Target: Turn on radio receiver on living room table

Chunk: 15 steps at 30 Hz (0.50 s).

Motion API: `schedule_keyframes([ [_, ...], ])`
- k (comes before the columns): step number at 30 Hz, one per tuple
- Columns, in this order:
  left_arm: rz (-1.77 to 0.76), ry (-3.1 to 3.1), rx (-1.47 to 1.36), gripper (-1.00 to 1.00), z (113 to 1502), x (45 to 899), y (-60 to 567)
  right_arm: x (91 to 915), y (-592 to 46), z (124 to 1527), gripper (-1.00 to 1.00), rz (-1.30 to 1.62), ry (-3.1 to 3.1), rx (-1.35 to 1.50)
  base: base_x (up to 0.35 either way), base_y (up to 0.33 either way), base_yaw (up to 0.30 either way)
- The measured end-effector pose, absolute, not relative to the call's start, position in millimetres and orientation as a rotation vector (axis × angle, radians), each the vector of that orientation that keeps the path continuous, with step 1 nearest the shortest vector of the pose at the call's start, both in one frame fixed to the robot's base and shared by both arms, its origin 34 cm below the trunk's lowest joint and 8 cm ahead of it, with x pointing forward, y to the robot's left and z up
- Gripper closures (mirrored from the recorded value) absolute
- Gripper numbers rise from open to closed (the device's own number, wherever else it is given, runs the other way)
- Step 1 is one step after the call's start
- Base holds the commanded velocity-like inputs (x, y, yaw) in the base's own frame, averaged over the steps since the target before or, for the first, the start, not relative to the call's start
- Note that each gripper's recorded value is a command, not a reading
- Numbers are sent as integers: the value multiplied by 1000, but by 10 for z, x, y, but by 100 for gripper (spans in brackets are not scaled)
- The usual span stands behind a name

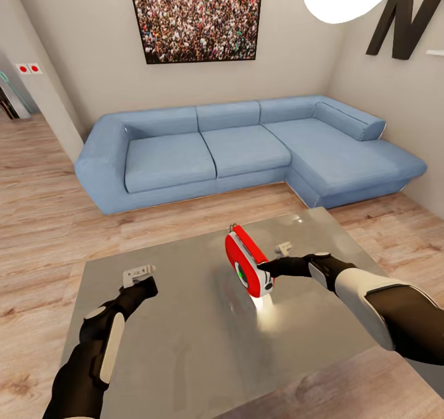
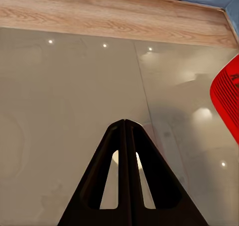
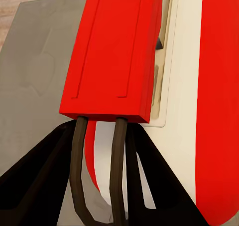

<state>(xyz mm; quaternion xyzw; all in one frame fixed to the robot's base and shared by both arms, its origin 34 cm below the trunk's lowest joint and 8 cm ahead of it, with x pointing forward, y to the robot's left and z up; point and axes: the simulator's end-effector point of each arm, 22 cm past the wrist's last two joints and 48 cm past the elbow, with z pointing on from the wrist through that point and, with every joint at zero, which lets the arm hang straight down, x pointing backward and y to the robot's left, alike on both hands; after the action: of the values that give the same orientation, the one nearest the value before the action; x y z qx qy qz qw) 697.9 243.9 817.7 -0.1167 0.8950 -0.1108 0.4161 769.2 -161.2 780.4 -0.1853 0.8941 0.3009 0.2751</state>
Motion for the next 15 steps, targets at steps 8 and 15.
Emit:
schedule_keyframes([
  [8, -288, 2253, -292, 100, 8125, 6977, 2397, 7692, -1599, 7788, 100, 823, 2396, -499, 0, 0, 0],
  [15, -291, 2252, -297, 100, 8121, 6975, 2398, 7690, -1598, 7789, 100, 824, 2396, -501, 0, 0, 0],
])
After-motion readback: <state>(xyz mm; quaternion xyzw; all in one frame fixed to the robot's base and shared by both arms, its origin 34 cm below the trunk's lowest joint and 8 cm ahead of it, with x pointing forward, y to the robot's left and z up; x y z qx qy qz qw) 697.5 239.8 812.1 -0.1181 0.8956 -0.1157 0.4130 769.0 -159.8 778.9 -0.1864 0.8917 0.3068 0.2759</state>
